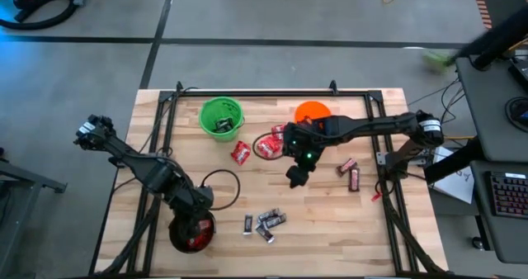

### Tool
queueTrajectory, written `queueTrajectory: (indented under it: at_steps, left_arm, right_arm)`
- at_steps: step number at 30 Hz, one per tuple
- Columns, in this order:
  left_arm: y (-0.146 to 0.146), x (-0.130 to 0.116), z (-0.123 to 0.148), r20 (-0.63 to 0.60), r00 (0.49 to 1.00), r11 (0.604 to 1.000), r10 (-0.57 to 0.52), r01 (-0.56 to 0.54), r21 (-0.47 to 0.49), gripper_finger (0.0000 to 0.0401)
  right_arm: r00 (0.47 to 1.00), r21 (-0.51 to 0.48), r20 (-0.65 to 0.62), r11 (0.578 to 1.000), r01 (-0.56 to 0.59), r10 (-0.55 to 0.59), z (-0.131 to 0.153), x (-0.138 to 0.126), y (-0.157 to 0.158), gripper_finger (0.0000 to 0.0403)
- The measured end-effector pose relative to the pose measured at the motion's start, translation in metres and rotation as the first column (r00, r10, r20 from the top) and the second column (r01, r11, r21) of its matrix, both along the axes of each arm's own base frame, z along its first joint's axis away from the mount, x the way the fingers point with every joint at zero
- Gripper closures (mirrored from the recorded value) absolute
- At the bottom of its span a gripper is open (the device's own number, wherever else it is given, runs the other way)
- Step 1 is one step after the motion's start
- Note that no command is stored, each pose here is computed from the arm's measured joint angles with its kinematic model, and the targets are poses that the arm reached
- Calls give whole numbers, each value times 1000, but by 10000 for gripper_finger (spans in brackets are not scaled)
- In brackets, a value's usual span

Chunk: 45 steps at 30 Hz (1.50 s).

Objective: Sort candy
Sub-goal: Put the red candy into the black bucket, then put the brown chocolate into the orange bucket

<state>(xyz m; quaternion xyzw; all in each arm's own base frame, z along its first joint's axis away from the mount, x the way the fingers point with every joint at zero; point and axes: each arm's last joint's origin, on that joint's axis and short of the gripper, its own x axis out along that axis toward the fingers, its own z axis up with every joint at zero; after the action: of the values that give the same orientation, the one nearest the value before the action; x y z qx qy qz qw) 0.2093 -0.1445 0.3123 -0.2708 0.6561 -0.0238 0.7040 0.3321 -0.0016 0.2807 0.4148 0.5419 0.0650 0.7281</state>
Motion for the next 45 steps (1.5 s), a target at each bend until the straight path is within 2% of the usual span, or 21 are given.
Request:
queueTrajectory:
  at_steps: [8,10,13,15,18,22,25,28,31,33,37,45]
  left_arm:
    - [-2,-1,5,-15,1000,998,-25,24,-53,253]
    - [-3,0,14,12,999,996,-46,47,-77,247]
    - [-2,2,35,110,991,992,-78,88,-89,247]
    - [2,5,50,193,978,994,-80,93,-57,252]
    - [14,8,73,324,943,997,-73,61,48,264]
    - [35,11,101,491,867,980,-85,-17,199,281]
    - [51,16,117,570,812,958,-126,-51,284,289]
    - [64,23,128,646,742,941,-177,-65,333,295]
    - [76,31,136,706,670,923,-232,-79,378,304]
    - [83,37,137,724,639,912,-260,-84,402,310]
    - [97,46,132,733,614,899,-292,-87,430,321]
    - [125,61,96,759,596,934,-262,-41,355,323]
  right_arm:
    - [998,12,-59,999,-37,38,2,-7,21,154]
    - [995,8,-88,999,-54,55,5,-15,26,154]
    - [988,-67,-149,996,-59,48,10,-29,33,154]
    - [981,-156,-196,987,-36,4,14,-40,35,154]
    - [966,-267,-240,963,28,-94,21,-54,36,152]
    - [930,-339,-282,932,132,-234,24,-72,32,154]
    - [907,-353,-290,915,195,-305,22,-86,29,156]
    - [870,-366,-309,892,264,-385,16,-102,27,155]
    - [812,-395,-332,852,342,-480,5,-119,25,154]
    - [771,-403,-360,833,380,-526,-5,-129,24,154]
    - [681,-425,-423,795,433,-598,-28,-144,22,154]
    - [579,-449,-504,767,459,-641,-62,-156,22,154]
